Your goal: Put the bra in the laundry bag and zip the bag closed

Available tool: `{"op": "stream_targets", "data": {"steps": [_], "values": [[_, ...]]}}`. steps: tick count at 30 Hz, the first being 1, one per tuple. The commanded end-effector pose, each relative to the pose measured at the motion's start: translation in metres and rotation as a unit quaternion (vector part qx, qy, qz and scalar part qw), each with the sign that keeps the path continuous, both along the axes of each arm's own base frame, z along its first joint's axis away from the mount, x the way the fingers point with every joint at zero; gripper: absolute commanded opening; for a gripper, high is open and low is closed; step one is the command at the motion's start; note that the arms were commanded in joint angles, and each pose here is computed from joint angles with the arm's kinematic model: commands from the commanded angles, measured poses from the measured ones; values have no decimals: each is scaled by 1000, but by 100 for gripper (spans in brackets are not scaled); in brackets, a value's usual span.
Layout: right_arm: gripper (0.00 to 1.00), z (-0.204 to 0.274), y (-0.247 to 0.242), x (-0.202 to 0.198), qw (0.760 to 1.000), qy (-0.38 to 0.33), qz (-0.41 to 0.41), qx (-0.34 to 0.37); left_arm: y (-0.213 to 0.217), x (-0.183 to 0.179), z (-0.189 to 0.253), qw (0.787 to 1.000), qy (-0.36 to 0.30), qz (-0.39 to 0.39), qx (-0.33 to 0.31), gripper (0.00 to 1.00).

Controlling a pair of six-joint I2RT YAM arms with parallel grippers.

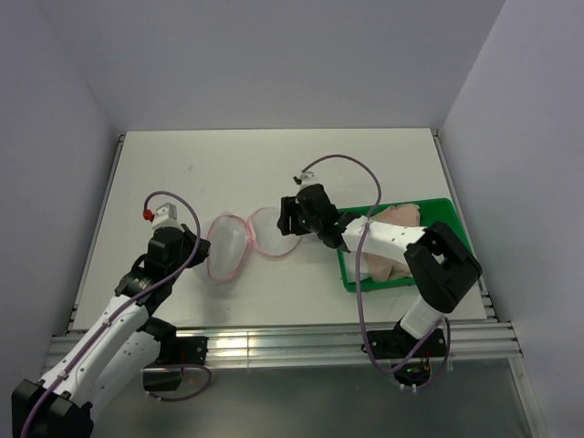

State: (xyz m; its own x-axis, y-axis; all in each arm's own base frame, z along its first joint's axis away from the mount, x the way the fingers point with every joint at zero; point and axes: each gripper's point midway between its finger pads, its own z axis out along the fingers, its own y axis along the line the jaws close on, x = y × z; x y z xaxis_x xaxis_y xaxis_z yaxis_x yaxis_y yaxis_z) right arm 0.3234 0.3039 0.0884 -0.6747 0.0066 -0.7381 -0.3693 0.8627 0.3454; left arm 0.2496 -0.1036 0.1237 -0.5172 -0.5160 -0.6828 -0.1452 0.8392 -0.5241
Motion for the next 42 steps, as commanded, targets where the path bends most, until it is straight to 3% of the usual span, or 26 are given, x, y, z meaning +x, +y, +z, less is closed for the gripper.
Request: {"op": "stream_targets", "data": {"steps": [1, 5, 9, 14, 15, 16, 19, 24, 26, 27, 29, 32, 33, 36, 39, 40, 41, 42], "values": [[62, -7, -43, 16, 992, 0, -124, -24, 2, 10, 18, 999, -43, 20, -15, 0], [62, -22, -52, 23, 988, 5, -149, -50, 1, 13, 18, 999, -44, 17, -10, 7], [59, -41, -50, 27, 986, 22, -155, -63, 0, 14, 25, 999, -49, 14, -10, 29], [48, -49, -28, 34, 989, 40, -131, -46, 6, 13, 45, 996, -79, 25, -12, 41], [45, -56, -25, 35, 990, 46, -127, -49, 6, 13, 47, 996, -81, 25, -13, 41], [35, -57, -20, 37, 991, 49, -119, -40, 5, 13, 45, 996, -80, 24, -13, 41], [20, -48, 2, 46, 994, 43, -101, -5, 1, 15, 30, 998, -58, 20, -17, 40], [8, -42, 22, 69, 994, 34, -103, 15, -1, 27, 9, 999, -35, 27, -4, 38], [5, -33, 27, 80, 993, 22, -111, 24, 5, 35, 13, 998, -39, 46, 10, 22], [5, -33, 28, 84, 993, 20, -112, 26, 13, 42, 12, 996, -43, 70, 27, 1], [6, -20, 31, 98, 992, 2, -117, 42, 19, 53, 26, 993, -61, 94, 34, 0], [21, -4, 34, 114, 992, -2, -112, 57, 27, 76, 52, 985, -95, 134, 44, 0], [37, 5, 34, 114, 993, -6, -103, 59, 30, 83, 50, 984, -91, 140, 59, 0], [69, 38, 24, 107, 994, -25, -94, 53, 26, 103, 66, 983, -97, 134, 75, 0], [72, 71, -10, 90, 991, -52, -113, 42, 23, 111, 64, 984, -91, 122, 92, 3], [71, 60, -31, 80, 990, -48, -133, 21, 23, 111, 61, 985, -87, 119, 93, 4], [69, 63, -45, 74, 988, -54, -145, 17, 24, 111, 58, 985, -84, 118, 94, 8], [65, 87, -68, 72, 982, -73, -170, 29, 24, 113, 62, 985, -95, 117, 90, 19]]}}
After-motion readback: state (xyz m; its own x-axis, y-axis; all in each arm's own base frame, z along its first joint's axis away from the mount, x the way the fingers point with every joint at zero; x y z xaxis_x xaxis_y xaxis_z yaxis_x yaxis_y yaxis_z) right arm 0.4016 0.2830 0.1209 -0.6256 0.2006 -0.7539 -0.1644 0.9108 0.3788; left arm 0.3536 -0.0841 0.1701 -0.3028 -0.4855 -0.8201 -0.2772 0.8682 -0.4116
